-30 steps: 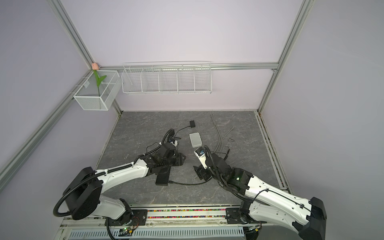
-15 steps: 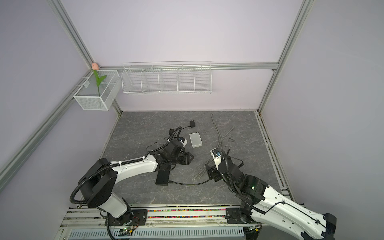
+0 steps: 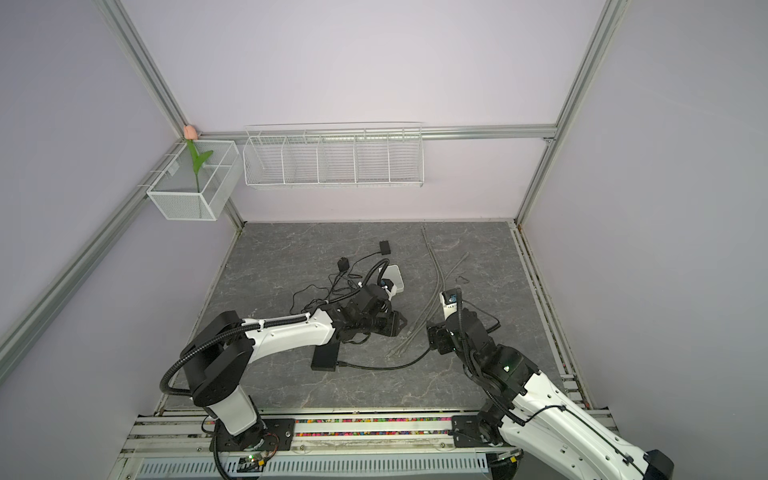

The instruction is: Insert the plug into the switch port

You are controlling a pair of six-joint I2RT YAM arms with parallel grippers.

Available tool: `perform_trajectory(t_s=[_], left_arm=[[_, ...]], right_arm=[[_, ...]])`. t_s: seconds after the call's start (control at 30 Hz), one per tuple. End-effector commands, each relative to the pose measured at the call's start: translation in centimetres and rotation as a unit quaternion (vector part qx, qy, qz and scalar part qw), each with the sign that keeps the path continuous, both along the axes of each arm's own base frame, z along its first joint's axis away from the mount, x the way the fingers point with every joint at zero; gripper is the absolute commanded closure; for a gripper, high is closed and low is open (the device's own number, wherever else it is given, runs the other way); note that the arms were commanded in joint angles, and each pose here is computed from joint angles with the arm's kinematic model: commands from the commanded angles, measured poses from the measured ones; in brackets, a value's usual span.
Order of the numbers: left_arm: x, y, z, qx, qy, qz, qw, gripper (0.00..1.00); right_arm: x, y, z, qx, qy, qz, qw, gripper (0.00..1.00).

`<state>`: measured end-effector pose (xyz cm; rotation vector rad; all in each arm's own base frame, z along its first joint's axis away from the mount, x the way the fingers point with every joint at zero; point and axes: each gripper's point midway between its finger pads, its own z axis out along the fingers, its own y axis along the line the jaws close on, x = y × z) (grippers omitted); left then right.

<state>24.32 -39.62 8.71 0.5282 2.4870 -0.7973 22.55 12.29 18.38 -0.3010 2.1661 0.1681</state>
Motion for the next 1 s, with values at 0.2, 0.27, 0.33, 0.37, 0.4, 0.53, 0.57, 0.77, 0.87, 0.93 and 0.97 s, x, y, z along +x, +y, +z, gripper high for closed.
perform_trajectory(t_s=[0.2, 0.27, 0.33, 0.37, 0.4, 0.53, 0.57, 0.77, 0.87, 0.93, 0.97], left_arm=[[-0.3, 1.3, -3.1, 0.084, 0.017, 0.001, 0.996, 0.53], [-0.9, 1.4, -3.6, 0.105, 0.016, -0.007, 0.994, 0.53], [-1.4, 1.2, -3.9, 0.113, 0.015, -0.014, 0.993, 0.54], [-1.7, 1.1, -4.0, 0.115, 0.016, -0.017, 0.993, 0.54], [-2.0, 1.0, -4.1, 0.115, 0.017, -0.019, 0.993, 0.54], [-2.5, 0.8, -4.9, 0.127, 0.021, -0.025, 0.991, 0.55], [-2.6, 0.9, -5.1, 0.134, 0.021, -0.026, 0.99, 0.55], [-3.1, 0.8, -5.9, 0.164, 0.018, -0.038, 0.986, 0.62], [-2.9, 1.2, -6.4, 0.187, 0.014, -0.036, 0.981, 0.66], [-2.8, 1.5, -6.8, 0.202, 0.014, -0.038, 0.979, 0.69], [-2.9, 1.6, -6.9, 0.207, 0.015, -0.04, 0.977, 0.69]], right_arm=[[0.6, 0.9, -1.7, 0.031, 0.029, 0.004, 0.999, 0.14], [0.6, 0.9, -1.9, 0.031, 0.029, 0.004, 0.999, 0.14], [0.6, 0.8, -2.0, 0.029, 0.029, 0.004, 0.999, 0.14], [0.6, 0.7, -2.0, 0.027, 0.029, 0.003, 0.999, 0.14], [0.7, 0.7, -2.1, 0.026, 0.029, 0.004, 0.999, 0.14], [0.8, 1.0, -2.2, 0.03, 0.031, 0.007, 0.999, 0.14], [0.8, 1.1, -2.1, 0.031, 0.03, 0.01, 0.999, 0.14], [0.8, 1.1, -2.0, 0.03, 0.027, 0.012, 0.999, 0.15], [0.9, 1.1, -1.9, 0.033, 0.023, 0.01, 0.999, 0.15], [0.9, 1.2, -1.8, 0.033, 0.024, 0.012, 0.999, 0.15], [0.9, 1.2, -1.9, 0.034, 0.025, 0.012, 0.999, 0.15]])
